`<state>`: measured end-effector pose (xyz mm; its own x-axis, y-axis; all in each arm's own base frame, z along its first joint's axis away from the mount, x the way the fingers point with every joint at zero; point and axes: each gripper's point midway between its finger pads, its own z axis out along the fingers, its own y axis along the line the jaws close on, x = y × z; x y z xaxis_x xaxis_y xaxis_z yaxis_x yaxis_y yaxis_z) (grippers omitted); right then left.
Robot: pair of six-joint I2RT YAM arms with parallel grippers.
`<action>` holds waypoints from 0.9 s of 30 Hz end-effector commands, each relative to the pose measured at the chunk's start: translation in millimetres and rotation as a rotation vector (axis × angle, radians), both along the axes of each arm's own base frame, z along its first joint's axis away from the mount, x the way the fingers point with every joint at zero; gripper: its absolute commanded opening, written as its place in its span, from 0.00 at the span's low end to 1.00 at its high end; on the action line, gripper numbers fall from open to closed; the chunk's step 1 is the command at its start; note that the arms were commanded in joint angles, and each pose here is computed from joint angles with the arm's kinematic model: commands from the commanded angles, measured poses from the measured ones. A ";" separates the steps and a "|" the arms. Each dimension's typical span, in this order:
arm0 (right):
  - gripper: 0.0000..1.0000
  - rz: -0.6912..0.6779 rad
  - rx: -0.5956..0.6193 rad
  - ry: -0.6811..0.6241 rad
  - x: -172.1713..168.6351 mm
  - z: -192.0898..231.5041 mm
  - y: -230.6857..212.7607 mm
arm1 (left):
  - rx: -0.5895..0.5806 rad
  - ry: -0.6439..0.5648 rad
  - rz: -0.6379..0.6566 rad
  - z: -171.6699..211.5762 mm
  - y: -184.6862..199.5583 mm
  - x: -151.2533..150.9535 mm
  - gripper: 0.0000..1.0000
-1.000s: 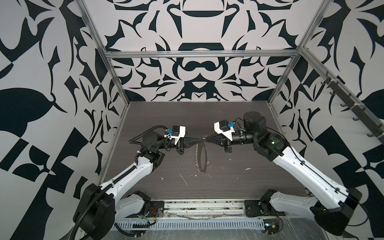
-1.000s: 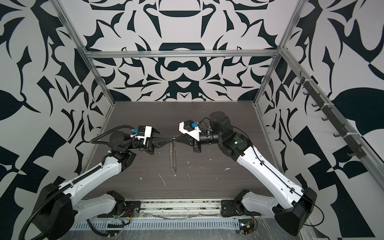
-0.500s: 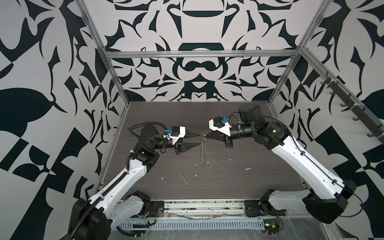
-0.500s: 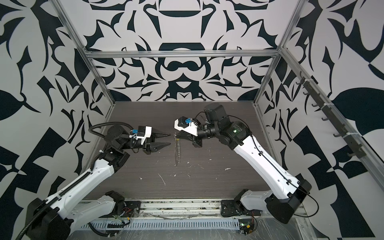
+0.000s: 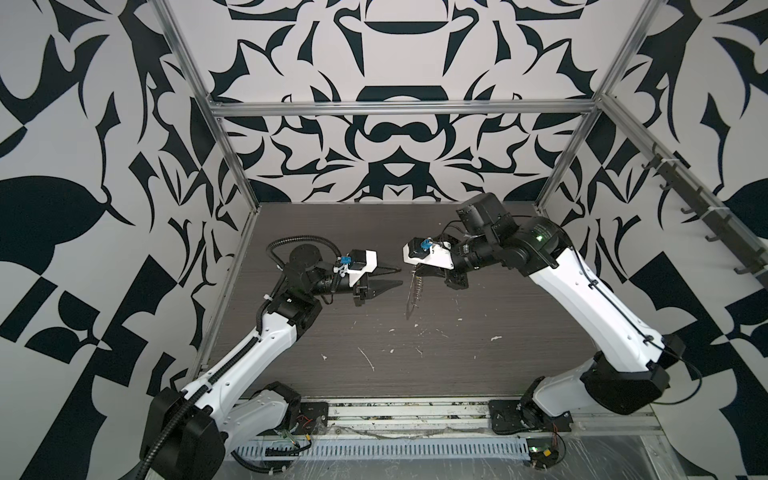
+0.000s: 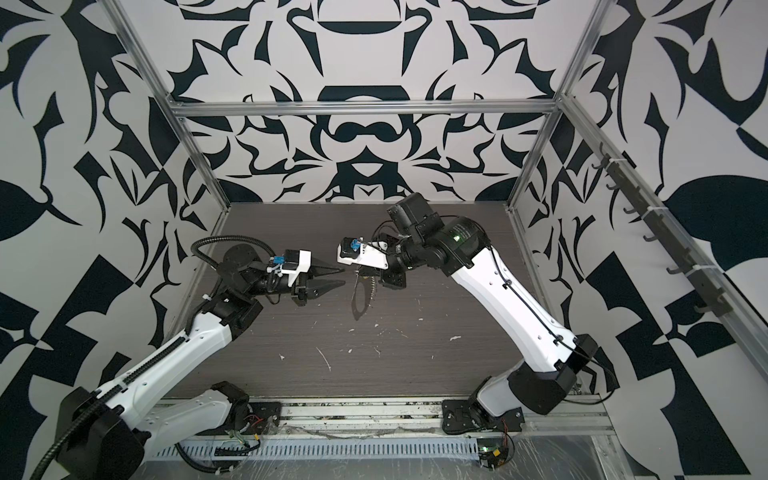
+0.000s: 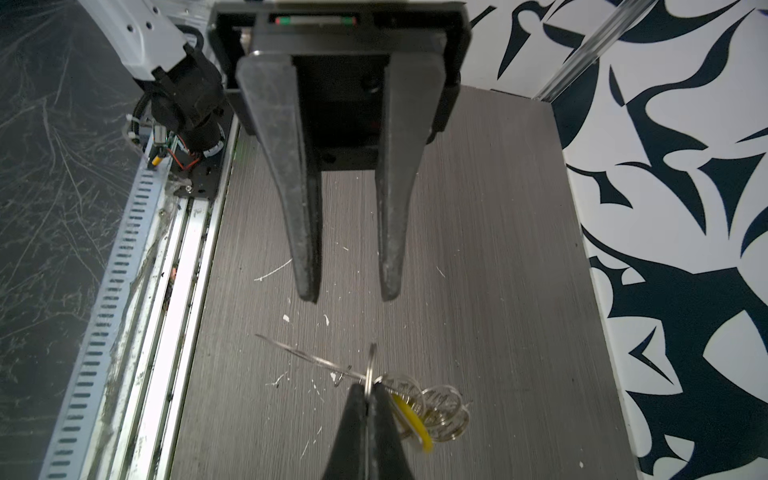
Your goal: Remove the keys from the keyring
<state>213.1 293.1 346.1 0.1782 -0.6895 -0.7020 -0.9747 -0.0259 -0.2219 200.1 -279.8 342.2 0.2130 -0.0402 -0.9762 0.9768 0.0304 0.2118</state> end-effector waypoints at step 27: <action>0.00 0.046 -0.033 -0.022 -10.1 16.1 7.4 | -0.025 0.049 -0.112 -6.6 -17.8 -2.6 0.22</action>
<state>205.9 296.4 339.7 0.1851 -0.7471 -0.6384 -0.9782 -0.0777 -0.1926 201.7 -296.6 334.0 0.1608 -0.0776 -0.9839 0.9850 -0.0510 0.1649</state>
